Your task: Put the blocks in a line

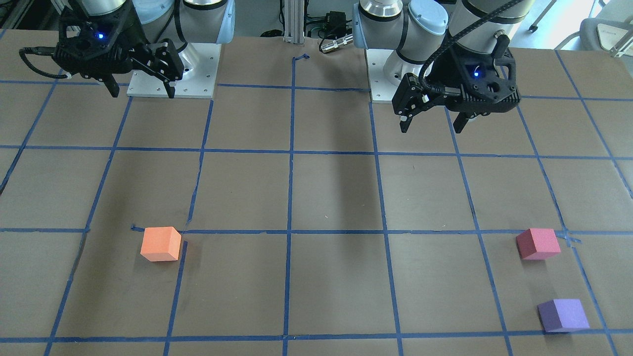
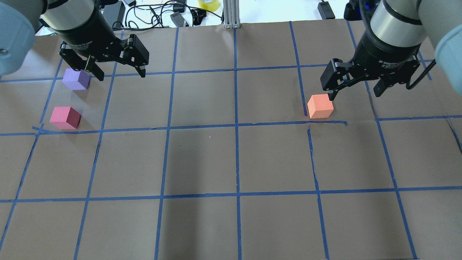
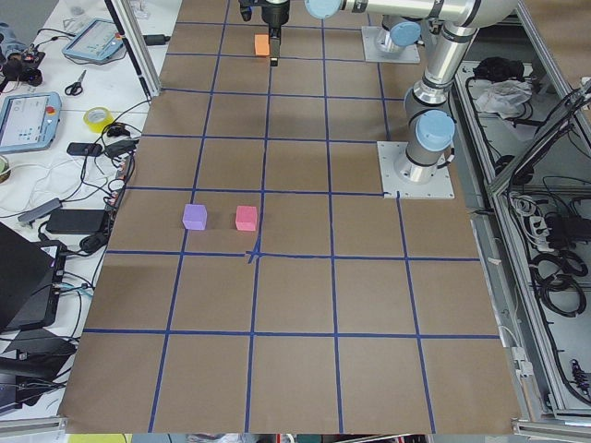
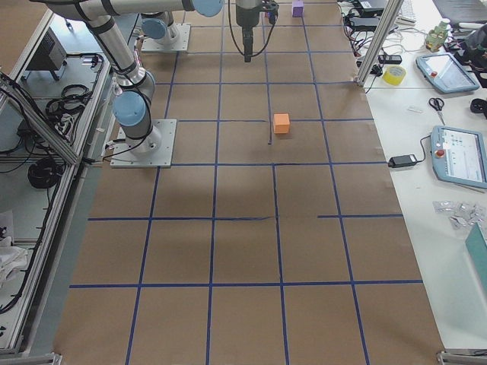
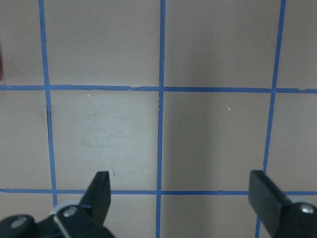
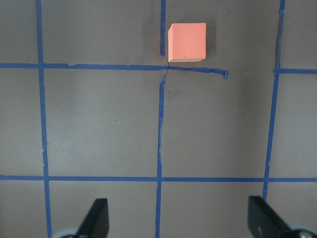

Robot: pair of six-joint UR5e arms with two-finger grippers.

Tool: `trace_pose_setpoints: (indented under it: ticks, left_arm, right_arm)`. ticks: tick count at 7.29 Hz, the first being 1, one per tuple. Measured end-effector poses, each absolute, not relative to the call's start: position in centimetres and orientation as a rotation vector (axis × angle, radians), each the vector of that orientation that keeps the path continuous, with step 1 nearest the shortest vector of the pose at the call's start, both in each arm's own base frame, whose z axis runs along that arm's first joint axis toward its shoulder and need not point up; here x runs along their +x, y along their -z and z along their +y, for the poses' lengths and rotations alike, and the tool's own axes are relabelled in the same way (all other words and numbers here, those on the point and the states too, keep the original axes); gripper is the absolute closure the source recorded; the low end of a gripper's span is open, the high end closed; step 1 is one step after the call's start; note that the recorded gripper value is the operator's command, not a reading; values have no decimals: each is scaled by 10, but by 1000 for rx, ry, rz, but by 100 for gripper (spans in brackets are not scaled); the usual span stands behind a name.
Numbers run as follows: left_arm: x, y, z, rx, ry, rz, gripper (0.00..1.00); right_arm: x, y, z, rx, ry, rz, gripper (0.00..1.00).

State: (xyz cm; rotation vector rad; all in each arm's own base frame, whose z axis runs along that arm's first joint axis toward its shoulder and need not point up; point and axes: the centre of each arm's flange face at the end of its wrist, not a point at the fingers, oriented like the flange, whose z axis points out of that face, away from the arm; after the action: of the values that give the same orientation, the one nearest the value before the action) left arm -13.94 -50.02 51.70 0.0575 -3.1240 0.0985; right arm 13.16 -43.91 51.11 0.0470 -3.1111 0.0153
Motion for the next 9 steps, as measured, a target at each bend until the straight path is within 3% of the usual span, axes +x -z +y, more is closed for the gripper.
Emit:
trace_pose_setpoints:
  ticks: [9]
  left_arm:
    - [-139, -519, -498, 56, -105, -3123, 0]
  right_arm:
    - [121, -502, -451, 31, -2, -3046, 0]
